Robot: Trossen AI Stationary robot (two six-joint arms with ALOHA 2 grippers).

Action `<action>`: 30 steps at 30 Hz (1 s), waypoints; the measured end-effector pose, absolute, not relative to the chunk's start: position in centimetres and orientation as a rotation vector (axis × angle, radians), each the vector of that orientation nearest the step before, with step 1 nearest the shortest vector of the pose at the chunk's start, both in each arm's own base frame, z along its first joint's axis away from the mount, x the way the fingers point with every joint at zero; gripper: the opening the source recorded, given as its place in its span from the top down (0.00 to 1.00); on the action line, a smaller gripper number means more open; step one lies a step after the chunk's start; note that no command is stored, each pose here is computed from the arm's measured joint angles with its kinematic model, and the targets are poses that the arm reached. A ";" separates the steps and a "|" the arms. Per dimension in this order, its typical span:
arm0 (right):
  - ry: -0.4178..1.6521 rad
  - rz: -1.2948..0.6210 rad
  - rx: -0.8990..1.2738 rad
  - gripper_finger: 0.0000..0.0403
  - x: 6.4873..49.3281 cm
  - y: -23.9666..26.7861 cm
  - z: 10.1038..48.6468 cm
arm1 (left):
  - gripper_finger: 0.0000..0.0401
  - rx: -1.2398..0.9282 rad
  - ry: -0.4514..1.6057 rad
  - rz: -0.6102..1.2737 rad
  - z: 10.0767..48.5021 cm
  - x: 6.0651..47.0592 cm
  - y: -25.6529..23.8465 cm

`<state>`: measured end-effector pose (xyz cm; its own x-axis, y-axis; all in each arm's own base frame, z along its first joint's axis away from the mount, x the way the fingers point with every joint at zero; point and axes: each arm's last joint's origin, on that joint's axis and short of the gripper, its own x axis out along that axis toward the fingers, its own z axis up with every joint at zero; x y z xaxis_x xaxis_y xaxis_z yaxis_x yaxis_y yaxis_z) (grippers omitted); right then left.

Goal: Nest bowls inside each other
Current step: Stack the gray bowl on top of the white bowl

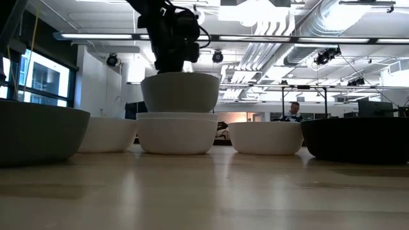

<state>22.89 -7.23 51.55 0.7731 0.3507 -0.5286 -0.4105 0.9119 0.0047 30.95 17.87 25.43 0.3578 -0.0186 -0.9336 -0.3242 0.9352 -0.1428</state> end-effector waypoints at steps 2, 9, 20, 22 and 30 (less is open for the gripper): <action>0.549 0.413 -0.113 0.72 22.9 -7.2 51.5 | 1.00 -0.334 1.207 0.203 24.8 30.9 17.9; 0.549 0.414 -0.114 0.72 22.9 -7.2 51.6 | 1.00 -0.347 1.218 0.210 22.8 30.5 17.8; 0.533 0.411 -0.124 0.72 23.0 -7.3 51.7 | 1.00 -0.358 1.203 0.215 21.4 31.1 17.7; 0.533 0.410 -0.124 0.72 23.0 -7.3 51.7 | 1.00 -0.369 1.216 0.213 20.7 31.4 17.7; 0.533 0.411 -0.124 0.72 23.0 -7.3 51.7 | 1.00 -0.418 1.212 0.169 18.8 32.8 17.7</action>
<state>23.02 -7.27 51.67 0.7821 0.3477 -0.5171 -0.4111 0.9116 -0.0088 32.76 17.67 18.76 0.3503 -0.0942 -0.9319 -0.3452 0.9119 -0.2220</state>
